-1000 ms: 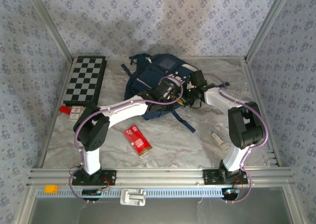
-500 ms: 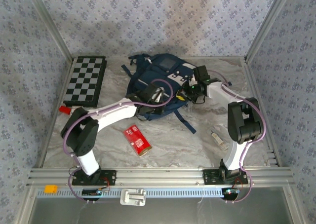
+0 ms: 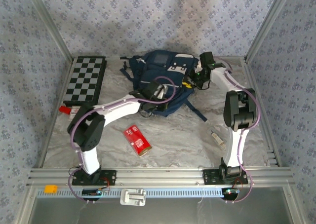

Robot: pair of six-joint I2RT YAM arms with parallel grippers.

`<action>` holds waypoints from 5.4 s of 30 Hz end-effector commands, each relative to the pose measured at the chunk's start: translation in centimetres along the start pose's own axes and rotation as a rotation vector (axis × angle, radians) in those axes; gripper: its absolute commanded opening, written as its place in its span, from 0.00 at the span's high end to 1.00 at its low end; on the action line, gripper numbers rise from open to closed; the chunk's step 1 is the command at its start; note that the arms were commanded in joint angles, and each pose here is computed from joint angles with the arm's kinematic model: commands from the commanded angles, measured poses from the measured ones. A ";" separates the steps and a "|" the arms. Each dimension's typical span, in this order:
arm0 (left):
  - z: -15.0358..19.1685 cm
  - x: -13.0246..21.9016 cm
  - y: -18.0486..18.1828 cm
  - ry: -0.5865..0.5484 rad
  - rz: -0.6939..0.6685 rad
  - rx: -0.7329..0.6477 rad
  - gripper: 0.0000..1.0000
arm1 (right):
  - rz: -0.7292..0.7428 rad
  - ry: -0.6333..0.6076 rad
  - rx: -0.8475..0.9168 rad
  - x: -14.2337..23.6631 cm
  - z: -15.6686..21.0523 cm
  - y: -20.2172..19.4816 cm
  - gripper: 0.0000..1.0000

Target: Pack the student bag

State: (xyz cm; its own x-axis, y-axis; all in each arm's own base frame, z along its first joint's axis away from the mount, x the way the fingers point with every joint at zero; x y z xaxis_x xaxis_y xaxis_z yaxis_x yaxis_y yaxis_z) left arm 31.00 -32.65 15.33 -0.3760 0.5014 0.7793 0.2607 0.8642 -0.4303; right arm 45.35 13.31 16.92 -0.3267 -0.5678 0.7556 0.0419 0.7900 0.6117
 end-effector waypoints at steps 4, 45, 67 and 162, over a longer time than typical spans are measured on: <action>0.3 -2.9 -1.8 0.055 -0.041 -0.005 1.00 | -0.053 -0.013 0.010 1.2 2.2 1.7 0.62; 1.6 0.3 11.9 -0.028 -0.247 0.399 0.83 | -0.133 -0.161 -0.008 -1.3 6.2 7.6 0.66; -0.2 5.0 9.4 -0.111 -0.183 0.349 0.75 | -0.239 -0.230 -0.072 1.1 4.4 9.4 1.00; -3.4 2.4 5.3 -0.086 -0.113 -0.012 1.00 | -0.197 -0.243 -0.309 -3.1 4.8 5.7 0.92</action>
State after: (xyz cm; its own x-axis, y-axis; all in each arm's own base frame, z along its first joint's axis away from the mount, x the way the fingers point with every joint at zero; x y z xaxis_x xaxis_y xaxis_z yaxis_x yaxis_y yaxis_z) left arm 34.50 -26.79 15.13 -0.4603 0.3965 0.7943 0.1944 0.9180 -0.3455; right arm 39.15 22.13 13.97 -0.4338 -0.6359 0.6383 0.3110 0.5592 0.7685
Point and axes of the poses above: each hand's point on the last joint's axis, 136 mm out from that joint toward the fingers, its own x axis back along the fingers, its own y axis along the line the jaws close on, z = x × y, the point moved 6 cm from there along x, back along the fingers, and after that the axes turned 10 degrees about x, right-handed, at the moved point
